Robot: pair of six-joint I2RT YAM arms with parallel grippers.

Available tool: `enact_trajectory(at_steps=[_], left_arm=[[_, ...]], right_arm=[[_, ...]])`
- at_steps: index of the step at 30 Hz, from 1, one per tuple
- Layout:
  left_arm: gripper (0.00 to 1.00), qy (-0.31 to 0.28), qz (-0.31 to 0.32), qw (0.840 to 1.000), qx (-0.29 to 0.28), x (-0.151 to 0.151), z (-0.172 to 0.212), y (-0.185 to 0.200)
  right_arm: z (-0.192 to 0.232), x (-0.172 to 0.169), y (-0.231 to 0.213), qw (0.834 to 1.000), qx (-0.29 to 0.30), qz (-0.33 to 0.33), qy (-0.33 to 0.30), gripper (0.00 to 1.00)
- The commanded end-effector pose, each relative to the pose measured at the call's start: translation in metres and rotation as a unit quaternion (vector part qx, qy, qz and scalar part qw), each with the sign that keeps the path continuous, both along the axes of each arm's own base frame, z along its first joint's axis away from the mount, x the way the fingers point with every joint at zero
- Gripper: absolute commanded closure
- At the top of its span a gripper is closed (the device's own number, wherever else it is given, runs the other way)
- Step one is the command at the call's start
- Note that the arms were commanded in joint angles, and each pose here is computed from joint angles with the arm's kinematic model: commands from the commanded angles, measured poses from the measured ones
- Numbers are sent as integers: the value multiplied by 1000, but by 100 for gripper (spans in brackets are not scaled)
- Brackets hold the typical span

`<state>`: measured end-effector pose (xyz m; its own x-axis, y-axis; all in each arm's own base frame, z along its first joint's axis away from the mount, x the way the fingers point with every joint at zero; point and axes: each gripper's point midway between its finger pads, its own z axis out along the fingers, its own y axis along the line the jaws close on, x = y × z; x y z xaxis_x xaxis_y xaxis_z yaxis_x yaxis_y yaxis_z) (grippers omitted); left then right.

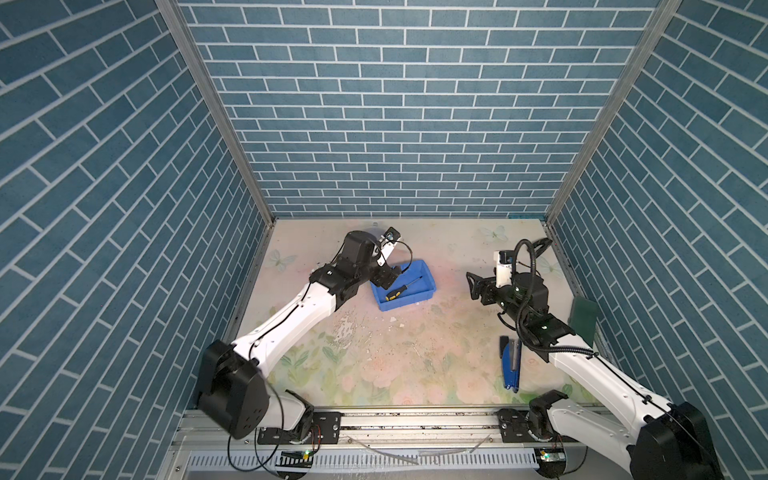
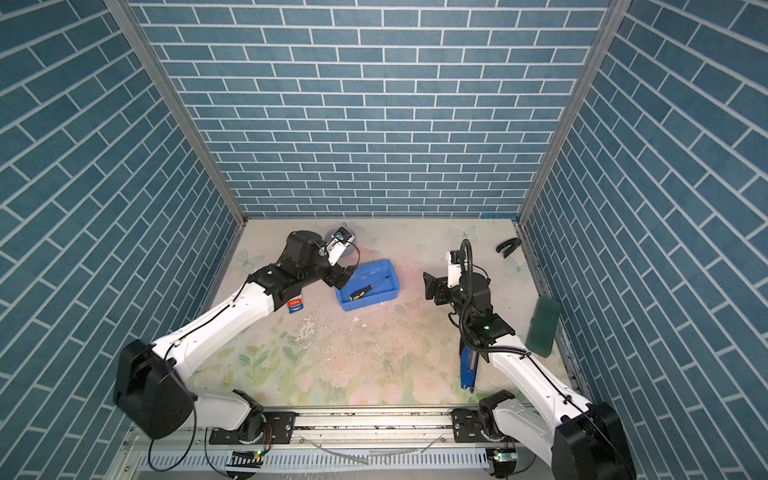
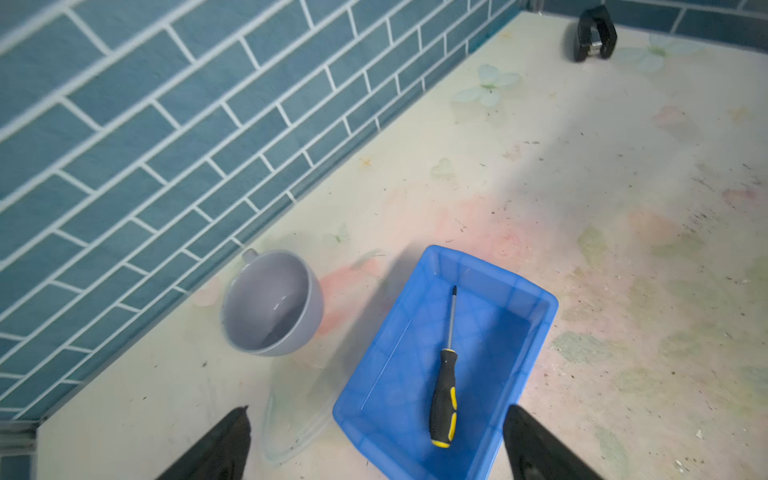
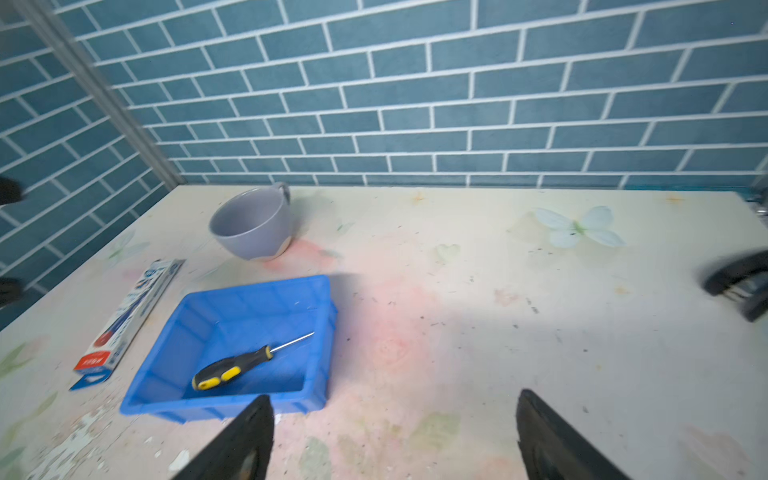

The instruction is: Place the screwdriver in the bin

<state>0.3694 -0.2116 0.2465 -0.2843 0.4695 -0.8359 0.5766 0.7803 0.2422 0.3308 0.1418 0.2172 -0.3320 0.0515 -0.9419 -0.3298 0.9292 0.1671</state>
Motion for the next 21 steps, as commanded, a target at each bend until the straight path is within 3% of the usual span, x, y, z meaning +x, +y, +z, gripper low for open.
enact_trajectory(at_steps=[1, 6, 11, 18, 21], left_arm=[[1, -71, 64, 994, -48, 5, 33, 28], [0, -78, 133, 987, -32, -4, 15, 81], [0, -73, 207, 974, -54, -9, -14, 133], [0, -62, 303, 951, 5, -11, -75, 193], [0, -81, 326, 942, 3, -11, -82, 205]], right_arm=[[6, 4, -30, 998, -6, -59, -19, 9], [-2, 11, -83, 985, -75, -155, -33, 10], [-20, 15, -118, 970, -133, -203, -26, 10], [-63, 23, -148, 960, -151, -236, 8, 11], [-78, 32, -157, 960, -147, -239, 11, 12]])
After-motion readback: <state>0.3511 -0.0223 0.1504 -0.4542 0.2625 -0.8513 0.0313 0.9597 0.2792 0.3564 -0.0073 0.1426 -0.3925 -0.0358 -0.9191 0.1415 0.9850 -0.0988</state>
